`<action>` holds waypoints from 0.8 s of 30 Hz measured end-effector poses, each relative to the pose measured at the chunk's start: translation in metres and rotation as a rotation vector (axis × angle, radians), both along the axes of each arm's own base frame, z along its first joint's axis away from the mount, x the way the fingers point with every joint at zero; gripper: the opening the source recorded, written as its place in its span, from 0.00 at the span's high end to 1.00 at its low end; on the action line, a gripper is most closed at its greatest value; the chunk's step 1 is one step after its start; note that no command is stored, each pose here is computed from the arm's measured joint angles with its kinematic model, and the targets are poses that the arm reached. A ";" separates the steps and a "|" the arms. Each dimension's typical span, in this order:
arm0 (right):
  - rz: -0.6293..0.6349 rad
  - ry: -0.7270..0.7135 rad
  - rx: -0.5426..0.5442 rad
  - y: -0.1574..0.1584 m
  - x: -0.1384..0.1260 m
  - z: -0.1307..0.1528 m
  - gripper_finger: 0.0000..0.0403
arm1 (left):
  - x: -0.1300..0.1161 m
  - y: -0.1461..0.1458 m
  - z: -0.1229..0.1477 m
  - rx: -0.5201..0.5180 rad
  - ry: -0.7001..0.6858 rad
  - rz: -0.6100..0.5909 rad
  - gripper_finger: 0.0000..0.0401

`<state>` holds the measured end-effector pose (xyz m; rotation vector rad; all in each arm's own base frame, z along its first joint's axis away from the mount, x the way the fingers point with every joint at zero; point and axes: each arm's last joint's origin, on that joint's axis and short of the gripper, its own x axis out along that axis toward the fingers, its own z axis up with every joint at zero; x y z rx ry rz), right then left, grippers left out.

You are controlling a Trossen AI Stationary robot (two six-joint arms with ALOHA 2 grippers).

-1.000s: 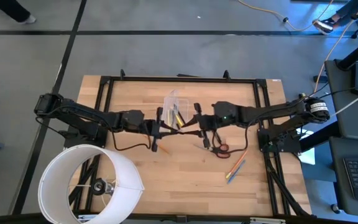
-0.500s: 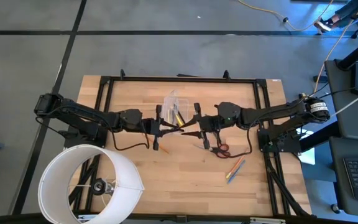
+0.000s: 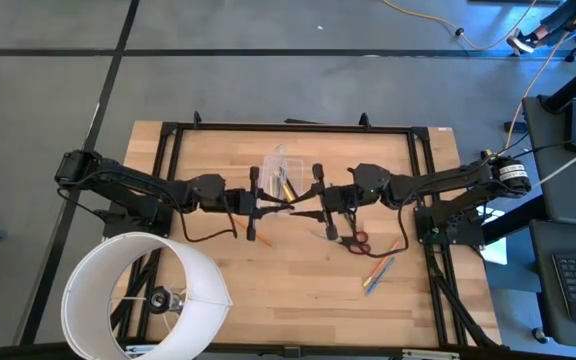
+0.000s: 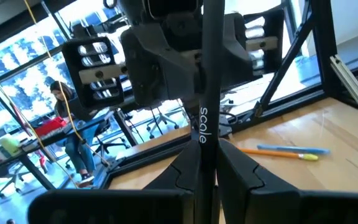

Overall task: Pick & place school supplies into a supply box
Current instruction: Put the black pen into the transparent supply box

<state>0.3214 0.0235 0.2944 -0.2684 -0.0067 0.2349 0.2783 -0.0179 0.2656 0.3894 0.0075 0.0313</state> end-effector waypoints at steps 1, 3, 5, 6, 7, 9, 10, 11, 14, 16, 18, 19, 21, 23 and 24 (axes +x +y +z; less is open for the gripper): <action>-0.012 -0.003 0.000 0.000 0.002 -0.001 0.70 | 0.000 0.000 0.000 -0.001 -0.002 0.002 0.93; -0.031 -0.002 -0.002 0.000 0.007 -0.007 0.70 | 0.000 0.000 0.000 -0.002 -0.003 0.005 0.93; -0.041 0.015 -0.006 -0.001 0.010 -0.013 0.70 | 0.000 0.000 0.000 -0.002 -0.001 0.004 0.93; -0.044 0.018 -0.006 -0.002 0.011 -0.014 0.70 | 0.000 0.000 0.000 -0.002 -0.002 0.004 0.93; -0.045 0.016 -0.006 -0.003 0.011 -0.014 0.70 | 0.000 0.000 0.000 -0.003 -0.005 0.004 0.93; -0.046 0.010 -0.005 -0.003 0.011 -0.013 0.70 | 0.000 0.000 0.001 -0.008 -0.010 0.008 0.93; -0.046 0.010 -0.004 -0.003 0.011 -0.013 0.70 | 0.000 0.000 0.001 -0.010 -0.009 0.007 0.93; -0.045 0.010 -0.003 -0.003 0.011 -0.013 0.70 | 0.000 0.000 0.001 -0.010 -0.008 0.007 0.93; -0.054 0.008 -0.002 -0.003 0.011 -0.013 0.70 | 0.000 0.000 0.001 -0.007 -0.009 0.007 0.93; -0.056 0.008 -0.002 -0.004 0.011 -0.013 0.71 | 0.000 0.000 0.001 -0.005 -0.008 0.007 0.93; -0.057 0.007 -0.002 -0.004 0.011 -0.013 0.74 | 0.000 0.000 0.001 -0.003 -0.008 0.006 0.93; -0.059 0.007 -0.002 -0.004 0.011 -0.013 0.76 | 0.000 0.000 0.001 -0.002 -0.008 0.005 0.93; -0.063 0.006 -0.002 -0.004 0.011 -0.013 0.82 | 0.000 0.000 0.001 -0.002 -0.008 0.003 0.93; -0.067 0.003 -0.010 -0.004 0.011 -0.013 0.88 | 0.000 0.000 0.001 -0.009 -0.007 0.002 0.93; -0.067 0.002 -0.014 -0.004 0.011 -0.013 0.90 | 0.000 0.000 0.001 -0.009 -0.007 0.002 0.93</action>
